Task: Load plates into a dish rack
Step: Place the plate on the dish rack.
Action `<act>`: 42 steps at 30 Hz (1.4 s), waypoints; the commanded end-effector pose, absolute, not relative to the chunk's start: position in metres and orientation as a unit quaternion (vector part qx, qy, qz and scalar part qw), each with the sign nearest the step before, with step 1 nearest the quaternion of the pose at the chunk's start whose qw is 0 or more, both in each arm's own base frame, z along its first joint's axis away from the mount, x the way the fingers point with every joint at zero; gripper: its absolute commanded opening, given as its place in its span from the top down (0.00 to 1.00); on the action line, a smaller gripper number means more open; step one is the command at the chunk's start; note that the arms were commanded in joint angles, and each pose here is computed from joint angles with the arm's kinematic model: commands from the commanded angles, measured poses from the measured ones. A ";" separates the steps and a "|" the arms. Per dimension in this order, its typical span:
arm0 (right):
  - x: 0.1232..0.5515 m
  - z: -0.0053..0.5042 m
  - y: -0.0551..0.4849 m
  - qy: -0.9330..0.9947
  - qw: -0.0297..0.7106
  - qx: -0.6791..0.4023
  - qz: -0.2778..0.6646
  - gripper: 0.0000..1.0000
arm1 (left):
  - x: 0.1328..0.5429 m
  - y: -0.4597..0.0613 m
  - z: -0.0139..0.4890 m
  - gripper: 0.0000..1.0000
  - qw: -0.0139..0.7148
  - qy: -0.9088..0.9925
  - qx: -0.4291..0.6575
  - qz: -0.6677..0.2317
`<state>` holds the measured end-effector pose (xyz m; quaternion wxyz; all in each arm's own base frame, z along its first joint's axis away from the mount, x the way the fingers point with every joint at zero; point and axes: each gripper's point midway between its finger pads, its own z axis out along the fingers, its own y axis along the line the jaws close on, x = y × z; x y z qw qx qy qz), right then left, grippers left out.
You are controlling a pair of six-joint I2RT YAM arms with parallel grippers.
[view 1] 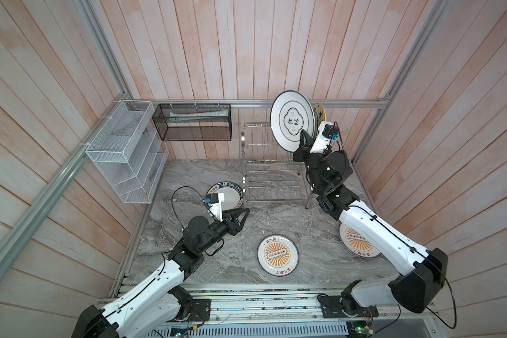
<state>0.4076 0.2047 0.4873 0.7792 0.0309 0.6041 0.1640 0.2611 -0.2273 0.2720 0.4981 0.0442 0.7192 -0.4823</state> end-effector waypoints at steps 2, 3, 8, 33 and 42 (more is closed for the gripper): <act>0.414 0.510 0.187 0.588 0.797 0.098 0.091 1.00 | 0.259 -0.224 0.285 0.47 0.514 0.710 0.047 -0.478; 0.419 0.507 0.188 0.594 0.794 0.103 0.080 1.00 | 0.258 -0.224 0.285 0.47 0.515 0.710 0.047 -0.479; 0.436 0.495 0.188 0.616 0.777 0.129 0.030 1.00 | 0.256 -0.221 0.284 0.47 0.516 0.709 0.043 -0.479; 0.492 0.446 0.231 0.680 0.724 0.094 -0.074 1.00 | 0.251 -0.216 0.285 0.47 0.522 0.707 0.042 -0.475; 0.492 0.441 0.231 0.683 0.720 0.085 -0.086 1.00 | 0.251 -0.216 0.286 0.46 0.523 0.707 0.044 -0.474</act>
